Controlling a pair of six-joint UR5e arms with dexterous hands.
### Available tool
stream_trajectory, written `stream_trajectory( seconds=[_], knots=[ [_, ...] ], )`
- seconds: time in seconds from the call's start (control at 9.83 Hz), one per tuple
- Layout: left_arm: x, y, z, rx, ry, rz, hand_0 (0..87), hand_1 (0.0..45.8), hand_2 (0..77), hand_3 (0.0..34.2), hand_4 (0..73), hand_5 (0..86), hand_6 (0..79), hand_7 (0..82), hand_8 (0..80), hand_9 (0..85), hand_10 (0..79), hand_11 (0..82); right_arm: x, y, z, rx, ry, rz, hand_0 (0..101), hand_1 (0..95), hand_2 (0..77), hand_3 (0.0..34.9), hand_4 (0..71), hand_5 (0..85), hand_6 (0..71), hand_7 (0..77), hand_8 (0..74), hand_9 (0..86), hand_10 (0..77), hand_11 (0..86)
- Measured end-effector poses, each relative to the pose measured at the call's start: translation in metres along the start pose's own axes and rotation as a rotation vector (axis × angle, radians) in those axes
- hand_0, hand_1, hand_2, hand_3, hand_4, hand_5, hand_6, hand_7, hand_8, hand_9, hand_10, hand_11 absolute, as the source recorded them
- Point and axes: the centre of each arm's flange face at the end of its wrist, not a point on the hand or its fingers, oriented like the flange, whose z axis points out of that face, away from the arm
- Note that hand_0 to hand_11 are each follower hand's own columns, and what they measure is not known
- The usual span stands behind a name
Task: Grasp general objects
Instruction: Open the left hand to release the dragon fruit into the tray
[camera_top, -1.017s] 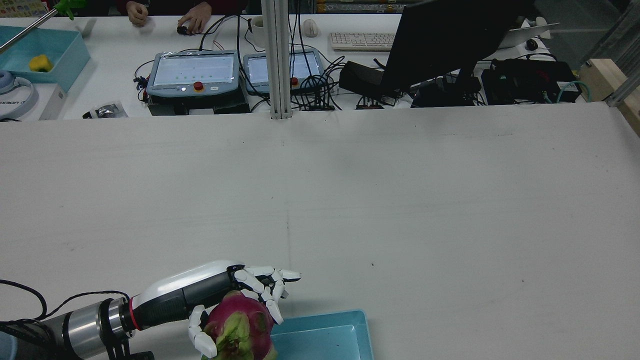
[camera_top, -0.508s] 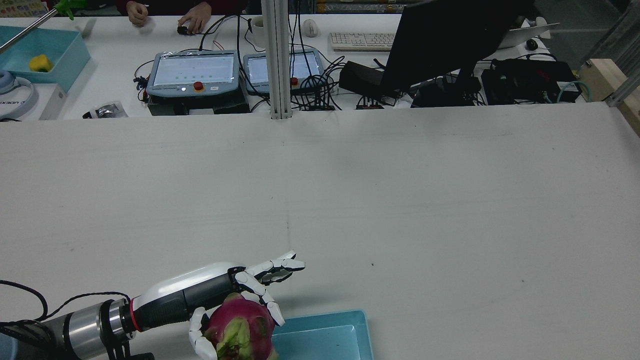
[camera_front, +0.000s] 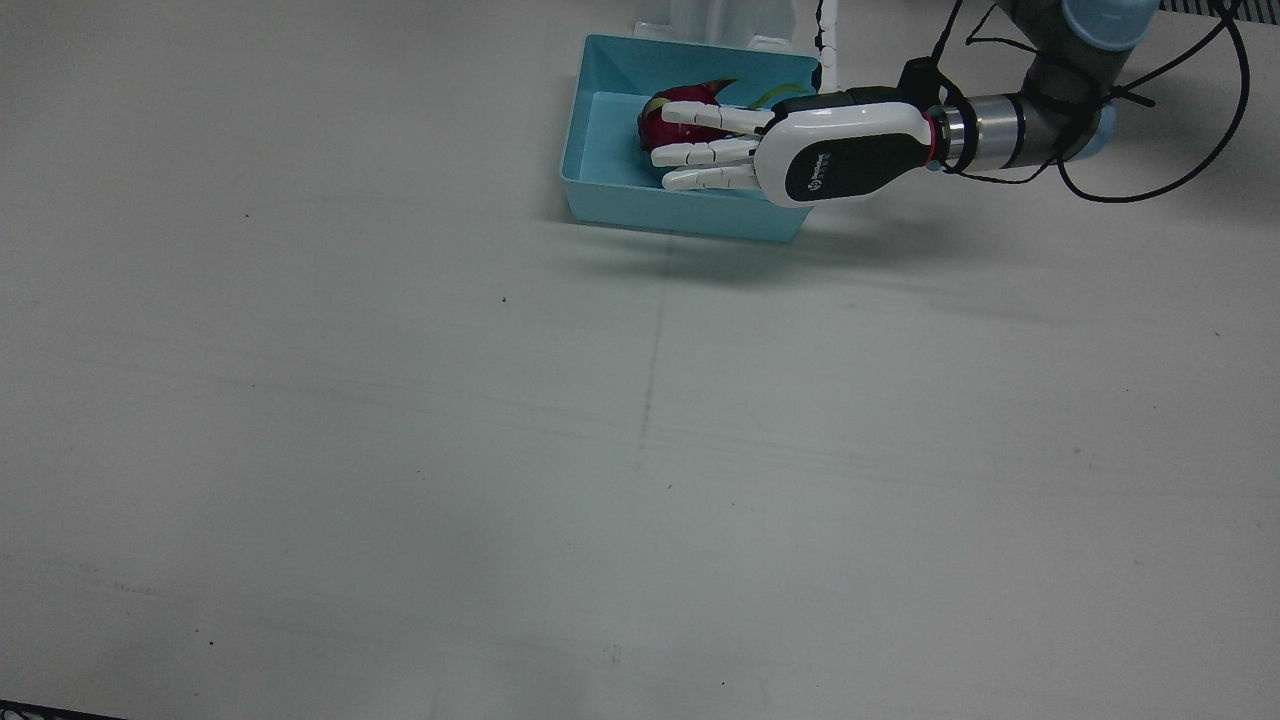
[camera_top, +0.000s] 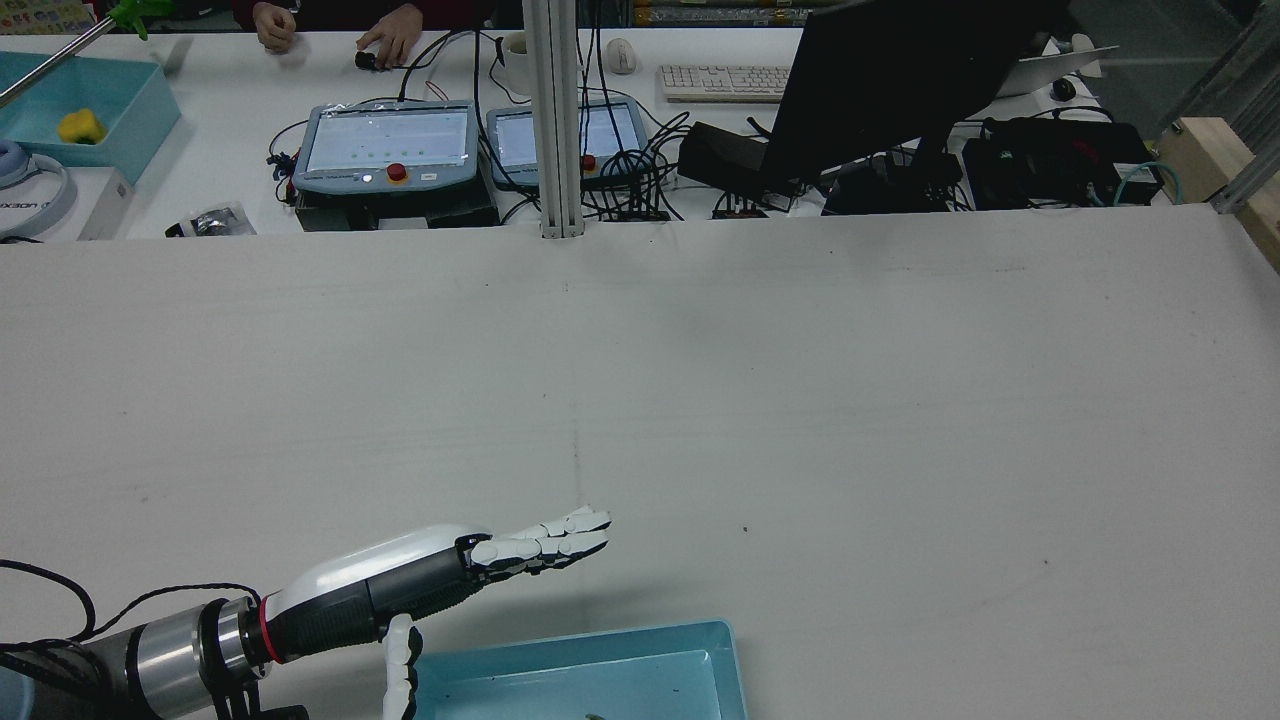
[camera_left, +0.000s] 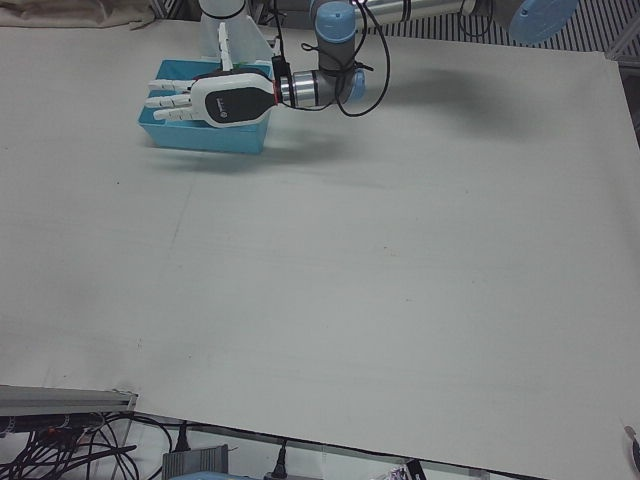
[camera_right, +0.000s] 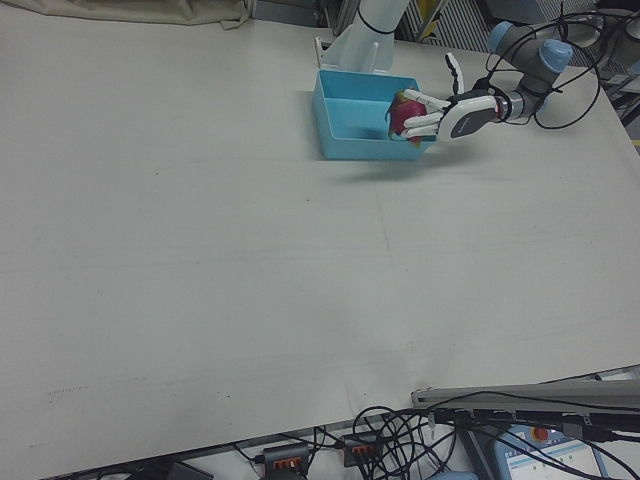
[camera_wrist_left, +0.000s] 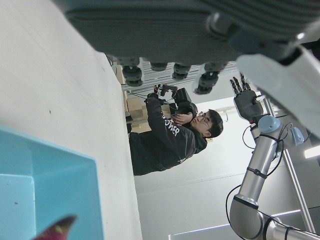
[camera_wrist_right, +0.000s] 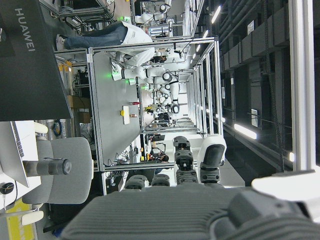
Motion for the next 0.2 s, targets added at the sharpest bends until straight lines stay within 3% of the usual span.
stream_trajectory(
  seconds=[0.2],
  knots=[
    [0.003, -0.0017, -0.0014, 0.005, 0.004, 0.001, 46.9, 0.5, 1.6, 0.3, 4.9, 2.2, 0.5, 10.4, 1.1, 1.1, 14.7, 1.1, 0.0, 0.0, 0.0, 0.0, 0.0, 0.0, 0, 6.0, 1.6, 0.0, 0.0, 74.2, 0.0, 0.0, 0.0, 1.6, 0.0, 1.1]
  ],
)
